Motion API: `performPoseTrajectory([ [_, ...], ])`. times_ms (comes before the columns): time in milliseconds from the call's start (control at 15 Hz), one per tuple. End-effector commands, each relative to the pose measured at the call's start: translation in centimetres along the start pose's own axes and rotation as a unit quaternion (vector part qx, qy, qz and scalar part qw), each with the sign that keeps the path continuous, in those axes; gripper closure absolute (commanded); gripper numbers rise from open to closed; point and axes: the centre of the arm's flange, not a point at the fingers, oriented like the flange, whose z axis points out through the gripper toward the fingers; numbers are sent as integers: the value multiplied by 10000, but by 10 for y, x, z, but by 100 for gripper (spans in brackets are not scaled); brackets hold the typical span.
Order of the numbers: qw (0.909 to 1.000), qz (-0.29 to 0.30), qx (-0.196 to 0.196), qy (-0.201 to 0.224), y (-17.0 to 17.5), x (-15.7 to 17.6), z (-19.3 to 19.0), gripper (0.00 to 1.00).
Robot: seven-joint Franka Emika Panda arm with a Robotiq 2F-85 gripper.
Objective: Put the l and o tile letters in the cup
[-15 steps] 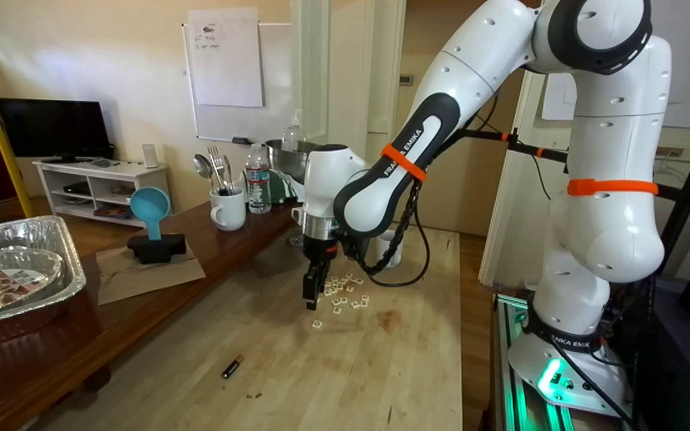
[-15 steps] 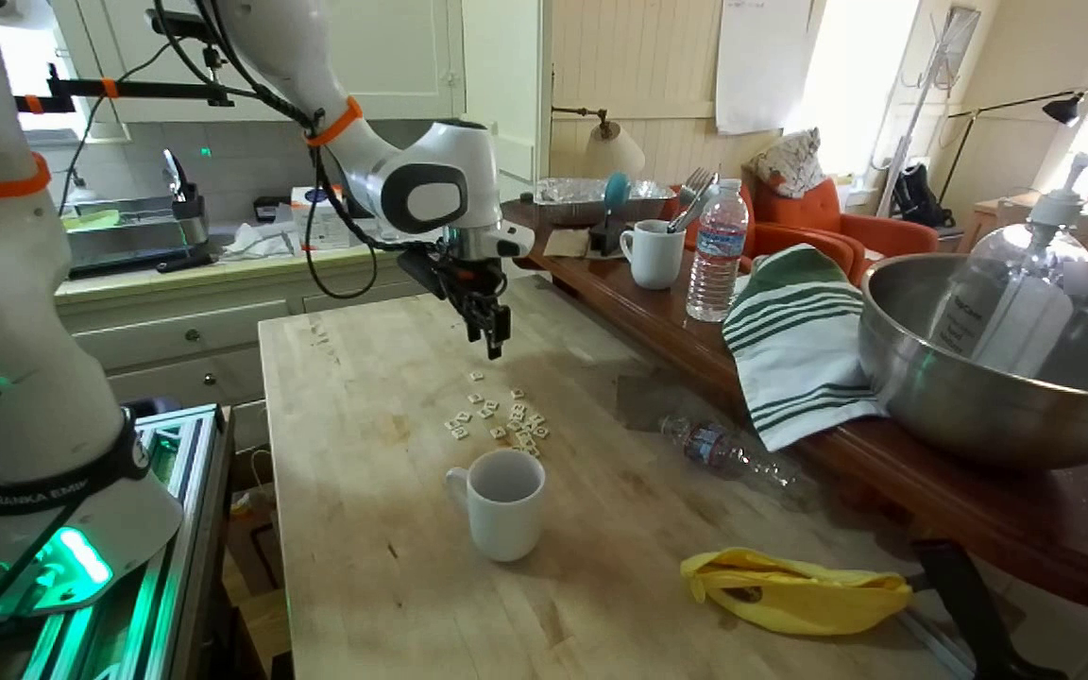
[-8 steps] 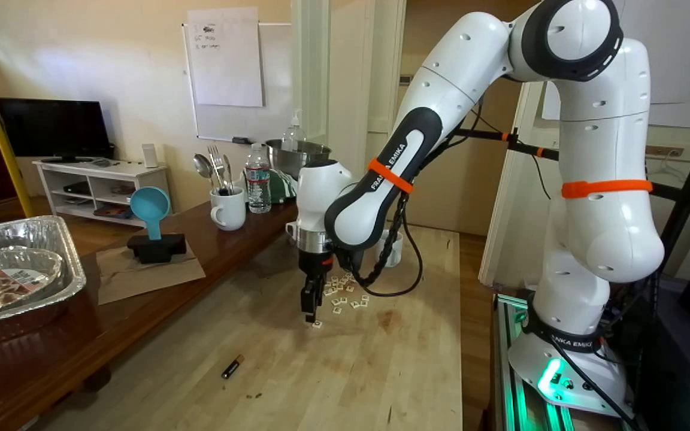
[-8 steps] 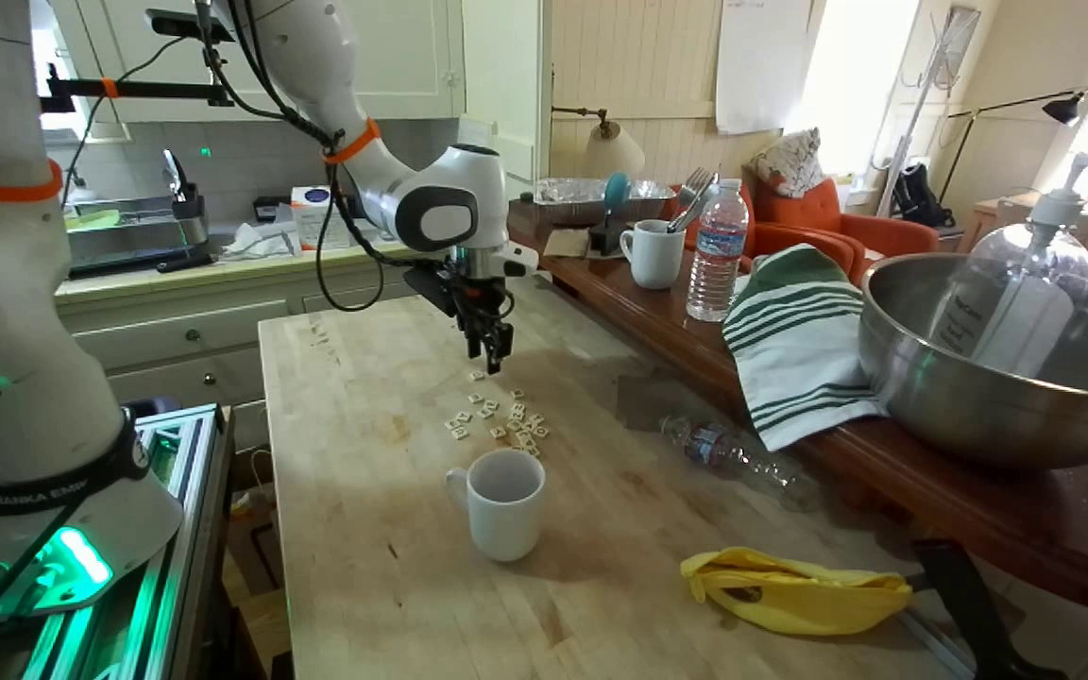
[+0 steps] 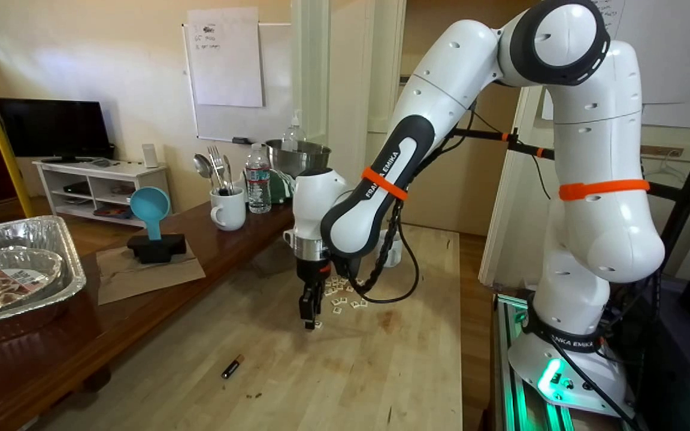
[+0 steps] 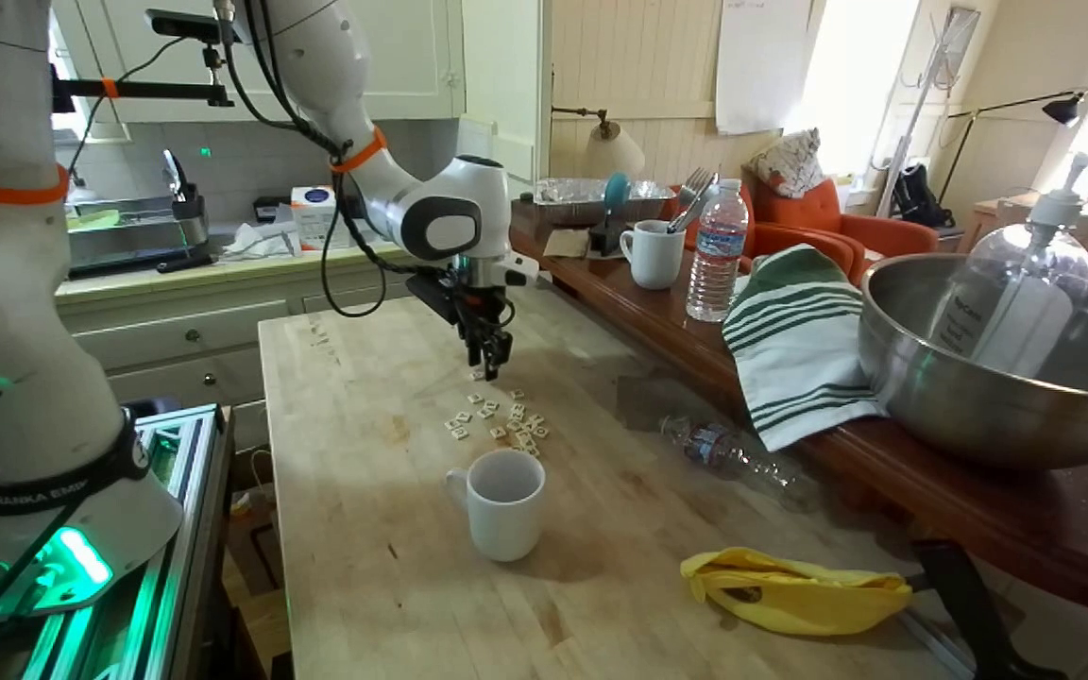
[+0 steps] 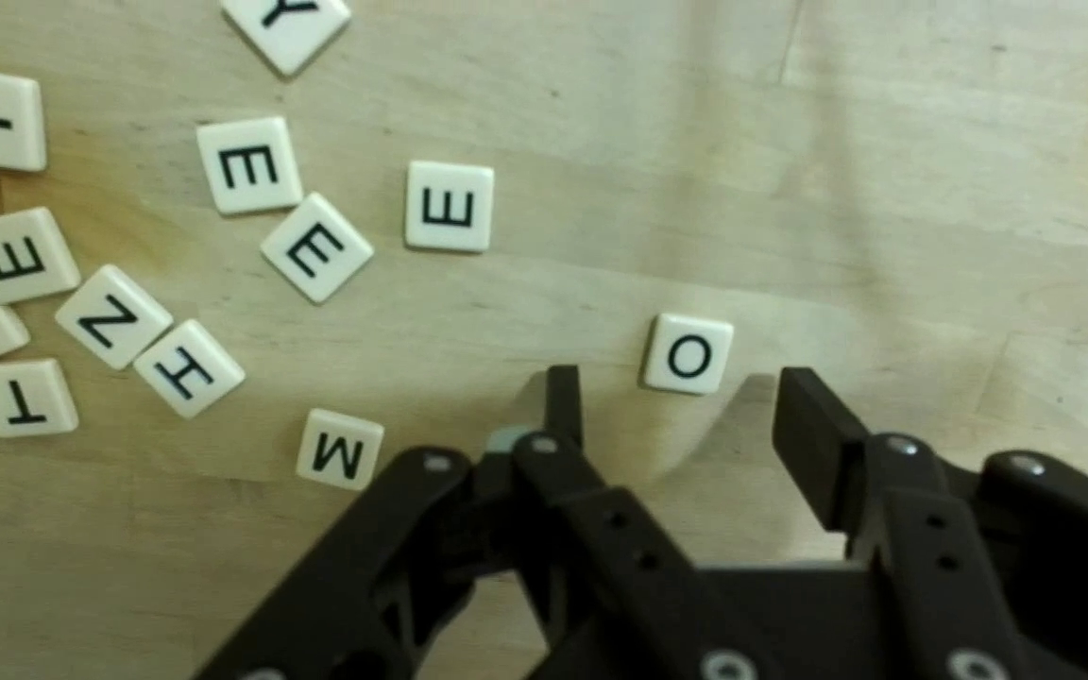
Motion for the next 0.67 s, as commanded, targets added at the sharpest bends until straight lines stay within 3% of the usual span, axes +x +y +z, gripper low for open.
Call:
performPoseTrajectory([
  [0, 9999, 66, -73, -101, -7, 5, 8, 47],
  [400, 9996, 157, -187, -148, -11, 5, 12, 56],
  [533, 9995, 175, -228, -152, -11, 4, 12, 66],
  [600, 9995, 165, -249, -141, -11, 5, 12, 85],
])
